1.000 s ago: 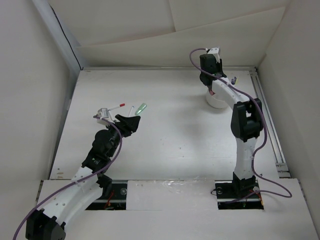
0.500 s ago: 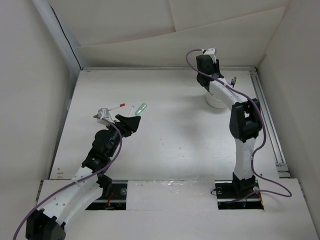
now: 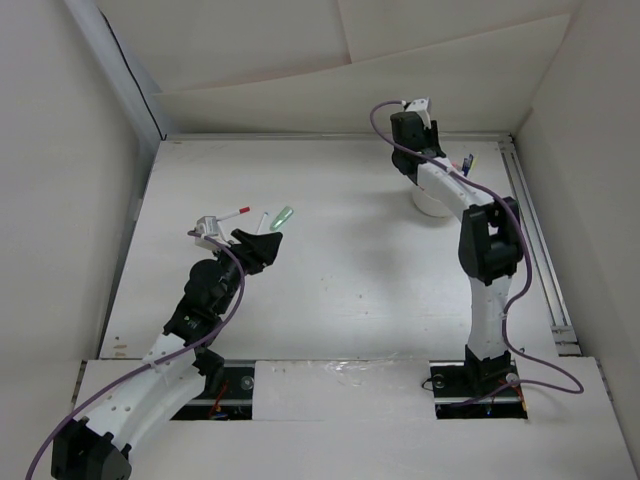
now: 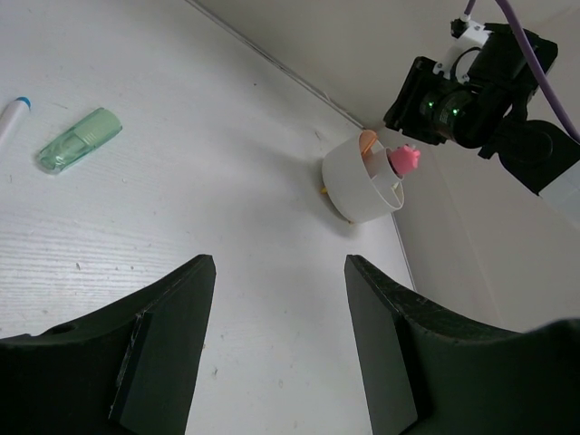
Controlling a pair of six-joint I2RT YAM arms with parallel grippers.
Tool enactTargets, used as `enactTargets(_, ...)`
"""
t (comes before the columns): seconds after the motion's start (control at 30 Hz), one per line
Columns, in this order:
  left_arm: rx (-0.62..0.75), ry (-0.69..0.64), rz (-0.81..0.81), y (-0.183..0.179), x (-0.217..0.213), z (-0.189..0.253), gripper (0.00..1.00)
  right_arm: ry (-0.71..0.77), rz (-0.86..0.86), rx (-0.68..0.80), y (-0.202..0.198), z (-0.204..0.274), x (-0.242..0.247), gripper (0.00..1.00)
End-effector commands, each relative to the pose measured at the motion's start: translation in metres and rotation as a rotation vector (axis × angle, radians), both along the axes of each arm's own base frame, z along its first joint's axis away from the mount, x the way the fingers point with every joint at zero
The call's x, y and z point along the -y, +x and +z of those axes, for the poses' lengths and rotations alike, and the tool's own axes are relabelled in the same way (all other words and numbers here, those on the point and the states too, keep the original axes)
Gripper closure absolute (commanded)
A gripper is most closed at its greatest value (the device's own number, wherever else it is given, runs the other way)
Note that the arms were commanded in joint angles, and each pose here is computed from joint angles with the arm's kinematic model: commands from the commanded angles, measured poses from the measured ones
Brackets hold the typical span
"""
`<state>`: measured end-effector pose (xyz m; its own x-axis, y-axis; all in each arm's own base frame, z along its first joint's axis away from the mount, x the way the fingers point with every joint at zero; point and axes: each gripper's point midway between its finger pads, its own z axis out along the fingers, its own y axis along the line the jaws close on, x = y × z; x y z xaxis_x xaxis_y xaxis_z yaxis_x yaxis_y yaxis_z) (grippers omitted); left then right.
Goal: Sort the stationery into containers
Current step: Place the stationery into the container, then grab a piece of stationery with the right arm
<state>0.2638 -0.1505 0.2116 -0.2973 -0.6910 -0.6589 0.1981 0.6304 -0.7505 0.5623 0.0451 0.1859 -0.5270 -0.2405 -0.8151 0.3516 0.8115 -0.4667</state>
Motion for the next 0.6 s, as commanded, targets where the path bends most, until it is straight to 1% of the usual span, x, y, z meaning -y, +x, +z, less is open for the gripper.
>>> enactTargets(0.0, 0.045, -0.027, -0.007, 0.001, 0.002, 0.013, 0.44, 0.031, 0.031, 0.101, -0.004, 0.044, -0.017, 0.54)
enactTargets(0.07, 0.045, -0.027, -0.007, 0.001, 0.002, 0.013, 0.44, 0.055, 0.073, 0.117, -0.008, 0.055, -0.033, 0.53)
enactTargets(0.13, 0.045, -0.027, -0.007, 0.001, 0.002, 0.013, 0.44, 0.080, 0.138, 0.113, -0.011, 0.056, -0.057, 0.53)
enactTargets(0.2, 0.045, -0.027, -0.007, 0.001, 0.002, 0.013, 0.44, 0.119, 0.207, 0.125, -0.016, 0.067, -0.079, 0.56)
enactTargets(0.23, 0.045, -0.027, 0.002, 0.002, 0.000, 0.013, 0.44, 0.166, 0.303, 0.102, -0.018, 0.061, -0.108, 0.61)
enactTargets(0.27, 0.045, -0.027, 0.002, 0.002, 0.000, 0.013, 0.44, 0.196, 0.360, 0.084, -0.020, 0.057, -0.124, 0.66)
enactTargets(0.3, 0.045, -0.027, 0.011, 0.001, -0.002, 0.013, 0.44, 0.249, 0.407, 0.074, -0.023, 0.053, -0.142, 0.79)
enactTargets(0.33, 0.045, -0.027, 0.023, 0.002, -0.004, 0.013, 0.44, 0.320, 0.527, 0.048, -0.030, 0.049, -0.177, 0.89)
enactTargets(0.37, 0.048, -0.028, 0.023, 0.001, -0.005, 0.014, 0.44, 0.363, 0.582, 0.035, -0.034, 0.047, -0.194, 0.97)
enactTargets(0.4, 0.048, -0.028, 0.032, 0.002, -0.006, 0.014, 0.44, 0.409, 0.619, 0.016, -0.039, 0.039, -0.212, 1.00)
enactTargets(0.43, 0.049, -0.028, 0.042, 0.001, -0.008, 0.015, 0.44, 0.447, 0.666, 0.024, -0.043, 0.039, -0.229, 1.00)
enactTargets(0.47, 0.059, -0.034, 0.042, 0.000, -0.009, 0.018, 0.44, 0.484, 0.745, -0.008, -0.054, 0.030, -0.259, 1.00)
enactTargets(0.5, 0.059, -0.034, 0.042, 0.000, -0.009, 0.018, 0.44, 0.505, 0.771, -0.013, -0.058, 0.030, -0.273, 1.00)
enactTargets(0.57, 0.059, -0.033, 0.052, 0.000, -0.011, 0.018, 0.44, 0.541, 0.814, -0.065, -0.071, 0.009, -0.308, 1.00)
